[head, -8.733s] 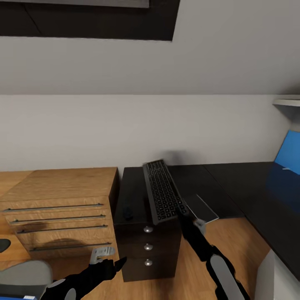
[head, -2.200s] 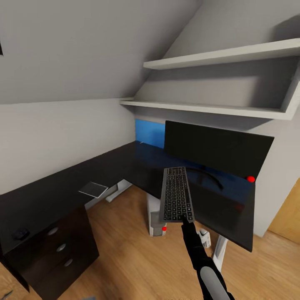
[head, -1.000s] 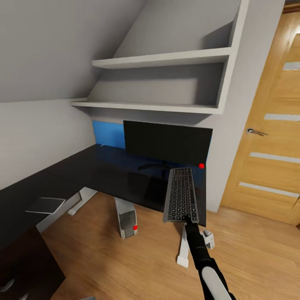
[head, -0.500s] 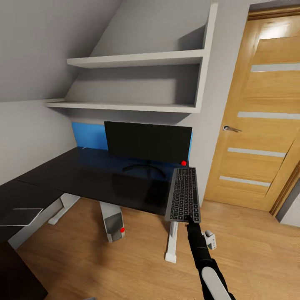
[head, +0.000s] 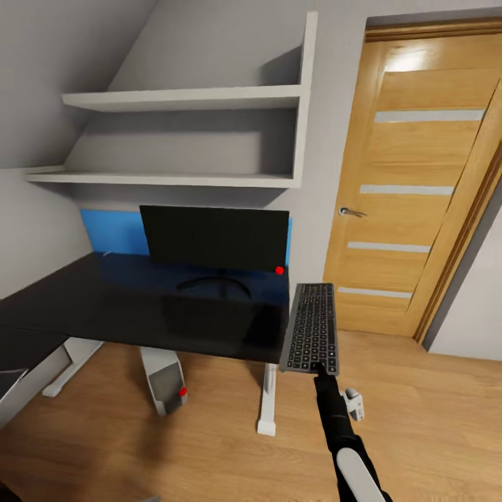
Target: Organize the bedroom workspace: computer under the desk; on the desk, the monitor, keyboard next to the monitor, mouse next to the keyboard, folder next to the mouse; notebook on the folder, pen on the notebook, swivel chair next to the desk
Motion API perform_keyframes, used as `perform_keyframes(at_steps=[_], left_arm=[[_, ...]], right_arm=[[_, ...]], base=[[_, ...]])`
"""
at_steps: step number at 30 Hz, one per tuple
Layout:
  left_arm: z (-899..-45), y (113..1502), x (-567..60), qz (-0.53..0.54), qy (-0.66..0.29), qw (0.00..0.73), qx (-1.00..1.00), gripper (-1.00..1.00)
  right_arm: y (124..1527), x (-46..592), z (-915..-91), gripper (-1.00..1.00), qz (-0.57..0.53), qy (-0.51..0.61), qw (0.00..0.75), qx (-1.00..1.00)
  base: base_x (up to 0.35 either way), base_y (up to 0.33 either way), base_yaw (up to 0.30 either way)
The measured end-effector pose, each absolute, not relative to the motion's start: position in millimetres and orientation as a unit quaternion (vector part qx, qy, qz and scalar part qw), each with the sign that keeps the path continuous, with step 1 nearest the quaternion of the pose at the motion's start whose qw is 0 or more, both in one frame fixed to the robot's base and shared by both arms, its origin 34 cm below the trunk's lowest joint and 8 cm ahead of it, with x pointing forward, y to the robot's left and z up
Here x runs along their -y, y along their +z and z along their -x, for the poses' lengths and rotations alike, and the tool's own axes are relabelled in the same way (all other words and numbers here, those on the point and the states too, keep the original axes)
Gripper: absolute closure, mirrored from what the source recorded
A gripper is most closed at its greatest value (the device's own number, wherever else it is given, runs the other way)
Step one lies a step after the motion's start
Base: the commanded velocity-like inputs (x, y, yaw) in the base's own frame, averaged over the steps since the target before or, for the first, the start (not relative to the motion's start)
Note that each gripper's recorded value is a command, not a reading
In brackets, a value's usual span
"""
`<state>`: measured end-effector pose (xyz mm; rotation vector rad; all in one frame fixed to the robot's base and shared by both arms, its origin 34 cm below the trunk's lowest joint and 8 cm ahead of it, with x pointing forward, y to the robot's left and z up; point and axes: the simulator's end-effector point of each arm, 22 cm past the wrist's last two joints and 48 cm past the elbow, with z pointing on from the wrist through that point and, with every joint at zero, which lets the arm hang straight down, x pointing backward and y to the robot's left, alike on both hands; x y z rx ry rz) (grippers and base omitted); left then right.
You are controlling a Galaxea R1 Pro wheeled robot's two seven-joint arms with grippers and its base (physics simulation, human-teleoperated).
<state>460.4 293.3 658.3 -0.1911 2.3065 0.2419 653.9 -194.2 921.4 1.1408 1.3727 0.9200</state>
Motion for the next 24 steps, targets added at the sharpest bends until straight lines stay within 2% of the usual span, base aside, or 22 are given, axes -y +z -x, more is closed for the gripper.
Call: perform_keyframes(at_steps=[12, 18, 24], left_arm=[[-460.3, 658.4, -294.1, 0.076, 0.096, 0.396, -0.910, -1.00], [-460.0, 658.5, -295.9, 0.078, 0.097, 0.396, -0.910, -1.00], [-459.7, 658.7, -297.0, 0.078, 0.097, 0.396, -0.910, -1.00]], right_arm=[[914.5, 196.4, -651.9, 1.00, -0.486, 0.378, 0.539, -0.576], [914.3, 194.7, -651.8, 1.00, -0.484, 0.379, 0.538, -0.577], [914.6, 195.4, -651.6, 1.00, -0.484, 0.379, 0.538, -0.576]], base=[[0.000, 0.015, -0.248], [0.018, 0.245, -0.034], [0.222, 0.120, -0.002]])
